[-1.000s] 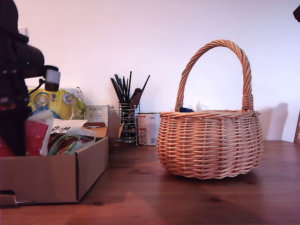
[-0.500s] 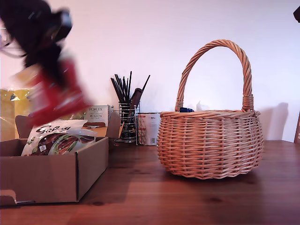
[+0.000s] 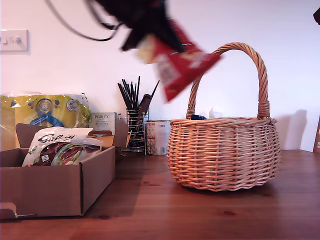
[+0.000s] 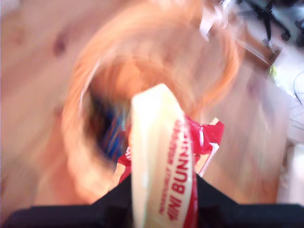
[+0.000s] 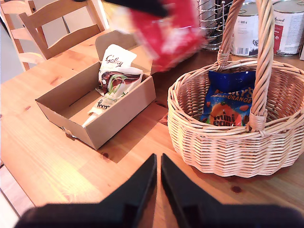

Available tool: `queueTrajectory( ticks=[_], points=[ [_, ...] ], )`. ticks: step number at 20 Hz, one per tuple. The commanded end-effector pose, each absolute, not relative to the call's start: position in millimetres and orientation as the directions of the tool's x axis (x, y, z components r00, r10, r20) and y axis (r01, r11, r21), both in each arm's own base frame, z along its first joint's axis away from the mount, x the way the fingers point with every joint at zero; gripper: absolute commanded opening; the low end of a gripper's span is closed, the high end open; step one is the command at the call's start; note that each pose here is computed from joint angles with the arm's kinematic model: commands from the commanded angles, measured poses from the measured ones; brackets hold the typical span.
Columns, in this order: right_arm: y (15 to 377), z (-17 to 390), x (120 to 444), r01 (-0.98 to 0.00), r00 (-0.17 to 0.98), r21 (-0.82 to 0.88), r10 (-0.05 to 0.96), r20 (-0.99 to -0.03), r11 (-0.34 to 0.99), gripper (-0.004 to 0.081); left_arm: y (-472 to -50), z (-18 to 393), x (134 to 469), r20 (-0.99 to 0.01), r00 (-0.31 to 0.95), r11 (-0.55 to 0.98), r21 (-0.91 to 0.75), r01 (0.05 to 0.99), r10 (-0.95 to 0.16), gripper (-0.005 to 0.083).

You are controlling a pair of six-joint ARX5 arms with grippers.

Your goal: Move the bags of Easter eggs from the cardboard box on the left into the woven basket on the right side.

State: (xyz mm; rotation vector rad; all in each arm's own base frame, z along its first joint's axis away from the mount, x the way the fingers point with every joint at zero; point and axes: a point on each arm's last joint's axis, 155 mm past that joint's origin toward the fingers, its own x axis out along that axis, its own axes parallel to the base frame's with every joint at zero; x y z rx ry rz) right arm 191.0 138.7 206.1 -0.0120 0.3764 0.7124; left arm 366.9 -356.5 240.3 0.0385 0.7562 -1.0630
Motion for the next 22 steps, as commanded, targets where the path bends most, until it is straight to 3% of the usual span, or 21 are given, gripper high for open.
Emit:
queueTrajectory(
  ticks=[1, 5, 22],
  points=[
    [140.0, 212.9, 190.7, -0.647, 0.693, 0.11, 0.642, -0.328, 0.754, -0.0012, -359.6, 206.2, 387.7, -0.61, 0.283, 0.597, -0.402, 0.695, -0.74, 0.0092],
    [140.0, 212.9, 190.6, -0.647, 0.693, 0.111, 0.642, -0.328, 0.754, -0.0012, -388.3, 182.9, 398.4, -0.596, 0.302, 0.634, -0.485, 0.603, -0.744, 0.0092],
    [139.9, 212.7, 190.6, -0.647, 0.693, 0.111, 0.642, -0.329, 0.755, -0.0012, -445.8, 152.1, 398.9, -0.56, 0.363, 0.654, -0.505, 0.564, -0.745, 0.0092]
  ],
)
